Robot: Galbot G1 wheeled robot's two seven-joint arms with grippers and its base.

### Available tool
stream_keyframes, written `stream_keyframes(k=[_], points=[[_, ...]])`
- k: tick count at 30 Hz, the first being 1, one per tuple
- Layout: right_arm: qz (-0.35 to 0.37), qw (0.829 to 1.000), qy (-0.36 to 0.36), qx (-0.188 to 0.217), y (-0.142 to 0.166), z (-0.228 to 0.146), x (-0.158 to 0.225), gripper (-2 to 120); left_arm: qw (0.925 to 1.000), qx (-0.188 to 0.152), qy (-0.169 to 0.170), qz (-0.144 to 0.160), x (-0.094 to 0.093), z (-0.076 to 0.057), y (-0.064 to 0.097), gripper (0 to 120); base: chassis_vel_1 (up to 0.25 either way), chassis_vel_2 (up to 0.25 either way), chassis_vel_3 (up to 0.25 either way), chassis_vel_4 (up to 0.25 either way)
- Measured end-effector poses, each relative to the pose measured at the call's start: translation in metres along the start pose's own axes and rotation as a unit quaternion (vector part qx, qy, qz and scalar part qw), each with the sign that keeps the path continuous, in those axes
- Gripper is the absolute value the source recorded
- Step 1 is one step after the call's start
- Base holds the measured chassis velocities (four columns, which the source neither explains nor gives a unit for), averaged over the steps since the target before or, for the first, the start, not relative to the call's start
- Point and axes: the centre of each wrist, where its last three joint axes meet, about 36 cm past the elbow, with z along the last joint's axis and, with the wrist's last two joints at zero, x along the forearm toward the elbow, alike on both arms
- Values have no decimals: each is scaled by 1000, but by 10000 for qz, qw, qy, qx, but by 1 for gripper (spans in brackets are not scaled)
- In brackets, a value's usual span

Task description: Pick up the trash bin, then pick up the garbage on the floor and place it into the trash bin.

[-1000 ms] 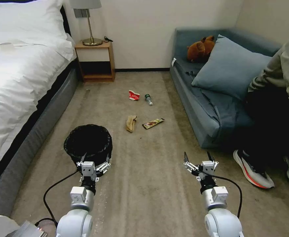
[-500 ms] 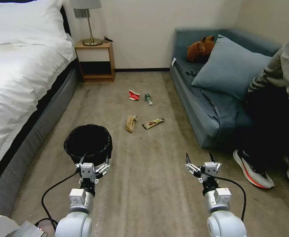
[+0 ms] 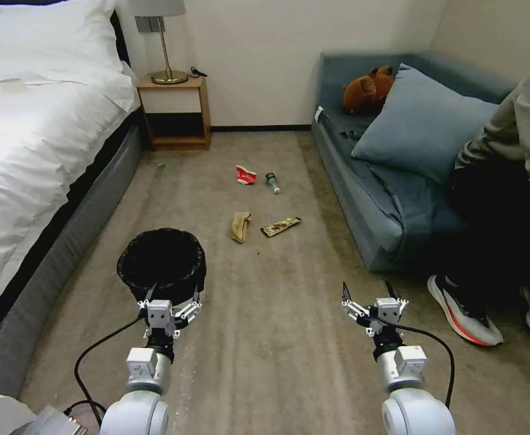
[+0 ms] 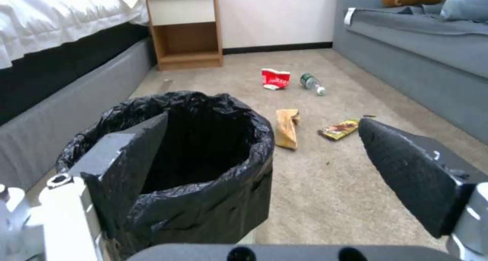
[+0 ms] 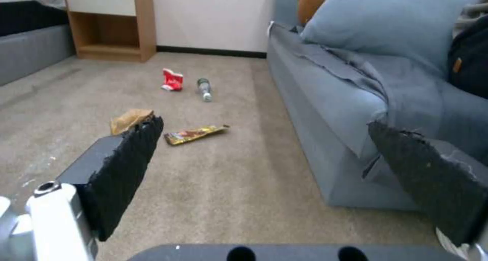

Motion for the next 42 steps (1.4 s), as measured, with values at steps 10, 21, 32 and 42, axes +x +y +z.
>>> stream_keyframes(k=[10, 21, 32, 42], points=[[247, 9993, -293, 36, -60, -37, -17, 100, 9996, -38, 177, -221, -13, -14, 35, 100, 0, 0, 0, 0], [222, 9995, -206, -20, -57, -36, -17, 100, 9975, 201, 443, -520, -29, -51, 108, 100, 0, 0, 0, 0], [-735, 9960, -497, 45, -57, -15, -21, 100, 9988, -173, 445, 79, -23, -50, 114, 100, 0, 0, 0, 0], [-672, 9961, -561, 80, -50, 3, -23, 100, 9981, 20, 510, -355, -23, -46, 110, 99, 0, 0, 0, 0]])
